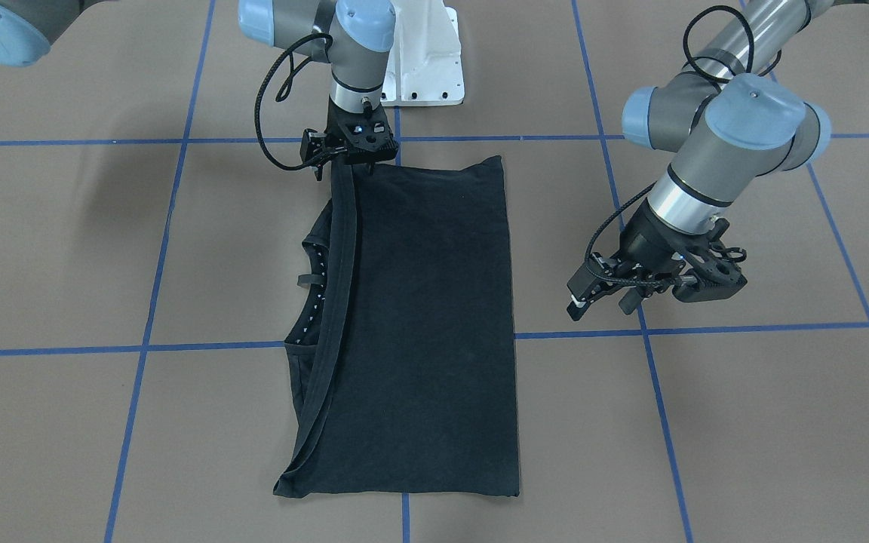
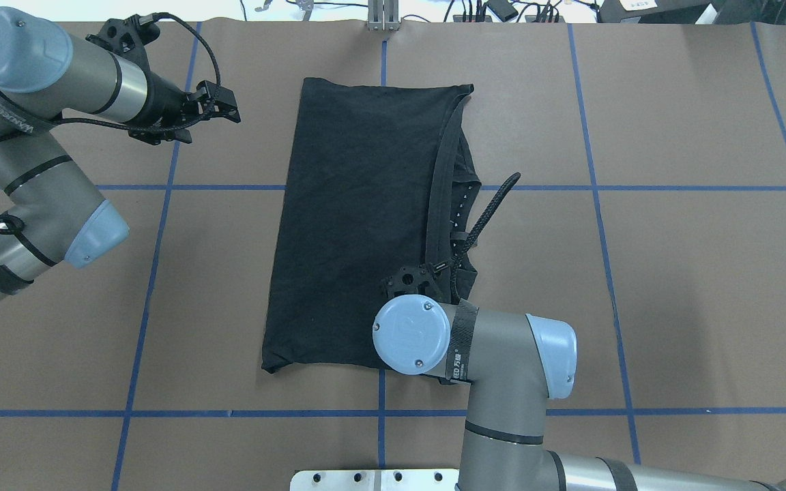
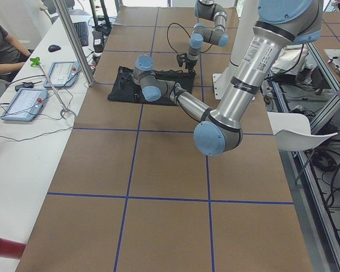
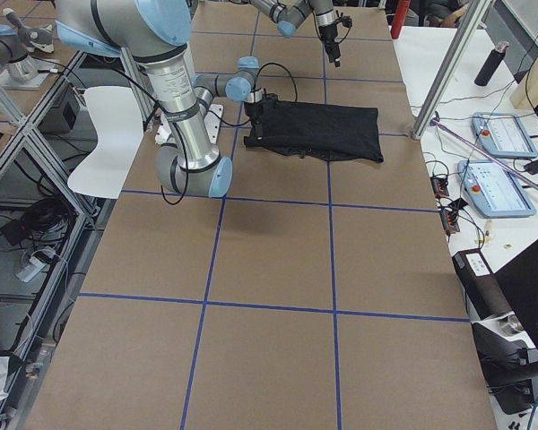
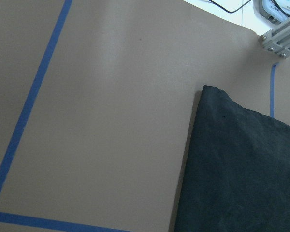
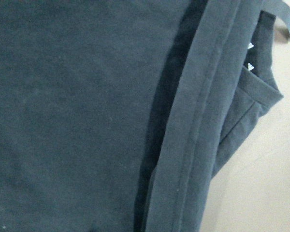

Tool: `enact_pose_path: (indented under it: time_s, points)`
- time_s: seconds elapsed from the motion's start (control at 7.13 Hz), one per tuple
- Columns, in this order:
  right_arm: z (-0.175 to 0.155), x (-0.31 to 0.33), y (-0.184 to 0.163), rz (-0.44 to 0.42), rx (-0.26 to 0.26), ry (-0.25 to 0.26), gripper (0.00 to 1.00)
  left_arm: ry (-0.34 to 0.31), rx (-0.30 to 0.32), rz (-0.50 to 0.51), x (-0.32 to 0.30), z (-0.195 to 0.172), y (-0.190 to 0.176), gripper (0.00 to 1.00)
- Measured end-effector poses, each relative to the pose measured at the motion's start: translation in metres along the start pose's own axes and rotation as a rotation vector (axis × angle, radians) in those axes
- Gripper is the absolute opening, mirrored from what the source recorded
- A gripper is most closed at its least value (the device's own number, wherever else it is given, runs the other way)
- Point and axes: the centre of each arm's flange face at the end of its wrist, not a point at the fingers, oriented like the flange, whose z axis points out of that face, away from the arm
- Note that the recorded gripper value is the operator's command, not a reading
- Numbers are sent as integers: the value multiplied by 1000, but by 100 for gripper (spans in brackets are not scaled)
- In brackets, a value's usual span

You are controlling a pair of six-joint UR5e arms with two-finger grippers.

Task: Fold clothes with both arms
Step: 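Press the right gripper along the collar edge to flatten the fold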

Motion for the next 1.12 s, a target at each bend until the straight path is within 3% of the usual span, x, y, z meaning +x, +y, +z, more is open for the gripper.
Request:
enact_pose_path:
  time_s: [1.12]
  points:
    - [12, 16, 1, -29, -20, 26, 100, 13, -7, 4, 8, -3, 3, 100]
